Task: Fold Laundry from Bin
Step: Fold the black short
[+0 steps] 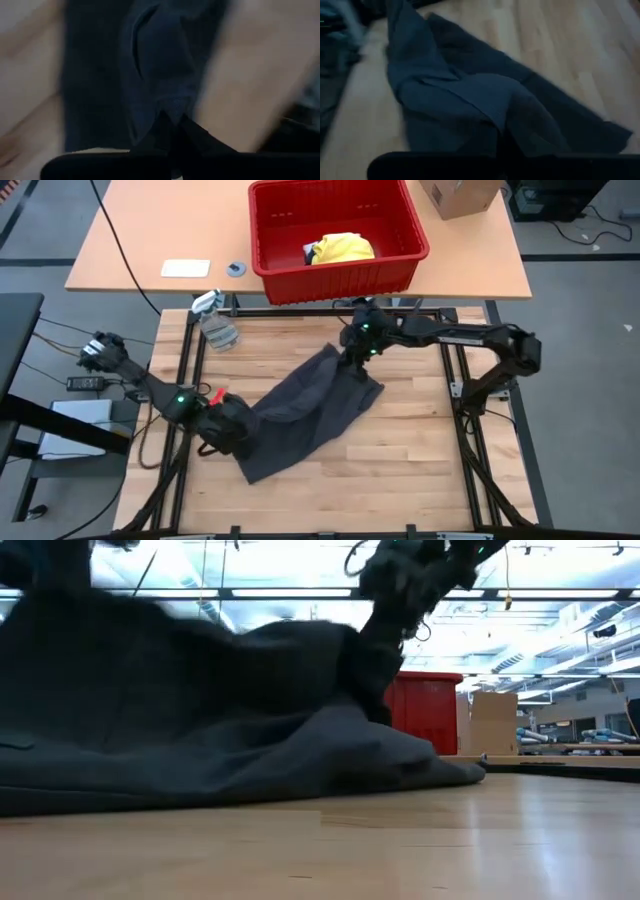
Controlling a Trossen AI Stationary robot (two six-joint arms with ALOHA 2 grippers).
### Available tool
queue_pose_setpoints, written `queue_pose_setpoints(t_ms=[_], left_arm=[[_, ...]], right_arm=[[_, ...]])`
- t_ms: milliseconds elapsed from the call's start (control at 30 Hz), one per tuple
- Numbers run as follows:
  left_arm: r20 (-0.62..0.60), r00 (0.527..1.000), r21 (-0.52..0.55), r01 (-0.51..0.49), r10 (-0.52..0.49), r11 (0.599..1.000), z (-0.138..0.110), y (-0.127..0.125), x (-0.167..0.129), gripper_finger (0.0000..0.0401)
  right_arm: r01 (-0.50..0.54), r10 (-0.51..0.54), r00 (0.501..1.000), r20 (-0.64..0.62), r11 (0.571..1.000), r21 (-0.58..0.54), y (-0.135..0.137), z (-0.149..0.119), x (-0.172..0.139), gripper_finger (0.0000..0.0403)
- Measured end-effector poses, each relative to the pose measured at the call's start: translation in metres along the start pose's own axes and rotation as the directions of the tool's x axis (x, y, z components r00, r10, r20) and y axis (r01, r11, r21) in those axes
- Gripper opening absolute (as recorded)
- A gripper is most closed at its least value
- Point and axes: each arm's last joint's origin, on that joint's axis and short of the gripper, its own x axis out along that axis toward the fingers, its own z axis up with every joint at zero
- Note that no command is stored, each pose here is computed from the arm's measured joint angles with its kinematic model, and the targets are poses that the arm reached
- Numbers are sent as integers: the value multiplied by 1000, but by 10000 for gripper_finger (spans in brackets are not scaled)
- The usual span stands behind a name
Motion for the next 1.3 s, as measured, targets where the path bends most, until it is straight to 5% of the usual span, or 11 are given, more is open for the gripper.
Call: queue_pose_setpoints(t_ms=[100,233,367,467,767,1100,1300], left_arm=[[42,971,61,233,-235,971,1,-25,-9,12],[79,857,113,500,-509,859,-7,-57,-18,12],[69,766,145,626,-639,766,-21,-79,-17,12],[51,739,145,660,-672,737,-33,-92,-7,12],[-79,797,44,602,-598,797,-68,-111,59,12],[-97,744,17,666,-661,746,-87,-141,90,11],[-159,634,-11,765,-757,644,-87,-160,71,11]], right_arm=[[-97,97,994,-40,995,19,17,-4,-22,12],[-195,205,968,-147,977,83,42,-17,-43,12],[-276,287,929,-233,958,80,77,-29,-62,12],[-333,343,894,-290,939,86,105,-39,-74,12],[-390,369,807,-462,919,54,173,-68,-84,12],[-458,398,644,-653,885,87,205,-106,-56,12],[-548,509,553,-660,819,172,209,-108,-52,12]])
